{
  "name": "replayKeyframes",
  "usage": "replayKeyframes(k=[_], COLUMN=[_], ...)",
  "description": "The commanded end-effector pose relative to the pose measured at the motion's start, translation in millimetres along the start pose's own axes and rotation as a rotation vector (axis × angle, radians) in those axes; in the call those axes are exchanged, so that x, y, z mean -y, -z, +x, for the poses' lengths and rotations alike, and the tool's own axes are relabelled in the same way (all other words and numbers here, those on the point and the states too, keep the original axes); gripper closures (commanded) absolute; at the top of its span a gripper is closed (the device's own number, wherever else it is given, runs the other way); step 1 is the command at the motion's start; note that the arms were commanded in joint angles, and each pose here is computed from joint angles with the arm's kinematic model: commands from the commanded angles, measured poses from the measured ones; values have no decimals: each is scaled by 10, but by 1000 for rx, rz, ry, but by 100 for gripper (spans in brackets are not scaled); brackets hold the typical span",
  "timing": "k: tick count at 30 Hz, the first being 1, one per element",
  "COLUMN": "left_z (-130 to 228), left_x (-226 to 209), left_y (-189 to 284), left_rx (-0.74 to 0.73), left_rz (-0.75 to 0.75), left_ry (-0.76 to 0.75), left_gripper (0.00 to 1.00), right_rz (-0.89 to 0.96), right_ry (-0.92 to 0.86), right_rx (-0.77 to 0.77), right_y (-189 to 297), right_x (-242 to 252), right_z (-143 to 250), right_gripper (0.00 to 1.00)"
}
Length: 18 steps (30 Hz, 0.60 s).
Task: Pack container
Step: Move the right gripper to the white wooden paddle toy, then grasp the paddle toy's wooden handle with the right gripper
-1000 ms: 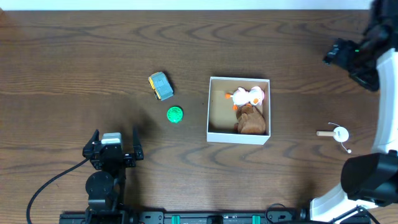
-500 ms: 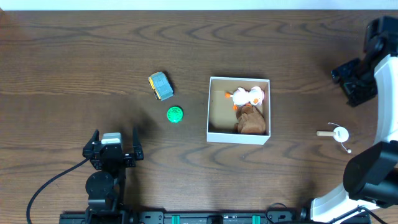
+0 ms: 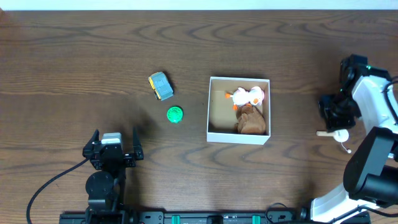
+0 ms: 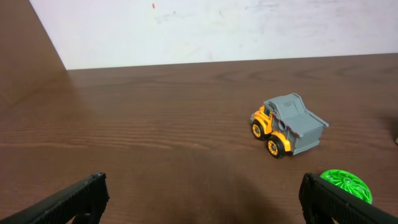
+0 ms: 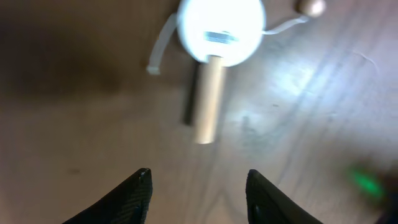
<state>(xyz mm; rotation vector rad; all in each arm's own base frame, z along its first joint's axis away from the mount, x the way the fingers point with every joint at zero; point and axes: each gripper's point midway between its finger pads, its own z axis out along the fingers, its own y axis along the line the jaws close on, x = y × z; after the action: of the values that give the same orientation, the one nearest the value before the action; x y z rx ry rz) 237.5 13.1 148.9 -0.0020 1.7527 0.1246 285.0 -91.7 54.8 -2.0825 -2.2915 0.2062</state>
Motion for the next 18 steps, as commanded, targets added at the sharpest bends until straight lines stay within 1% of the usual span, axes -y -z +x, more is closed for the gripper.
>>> replayKeyframes(k=[1,7,10,18], left_z=[140,140,140,140], left_x=[28,28,28,28], left_y=[-28,-28,-28,-28], left_rx=[-30,-30,-30,-30], left_rz=[14,14,14,14], left_ry=[-12,-12,-12,-12], left_gripper=[2,2,2,2], right_rz=[63,107,100,78], right_ry=[-70,-71,-72,-77], right_rx=[44,72,105,176], right_y=[-118,-239,-273,-324], right_x=[160,289,281,235], right_z=[-66,-78,-133,-251], right_gripper=[49,47,44,40])
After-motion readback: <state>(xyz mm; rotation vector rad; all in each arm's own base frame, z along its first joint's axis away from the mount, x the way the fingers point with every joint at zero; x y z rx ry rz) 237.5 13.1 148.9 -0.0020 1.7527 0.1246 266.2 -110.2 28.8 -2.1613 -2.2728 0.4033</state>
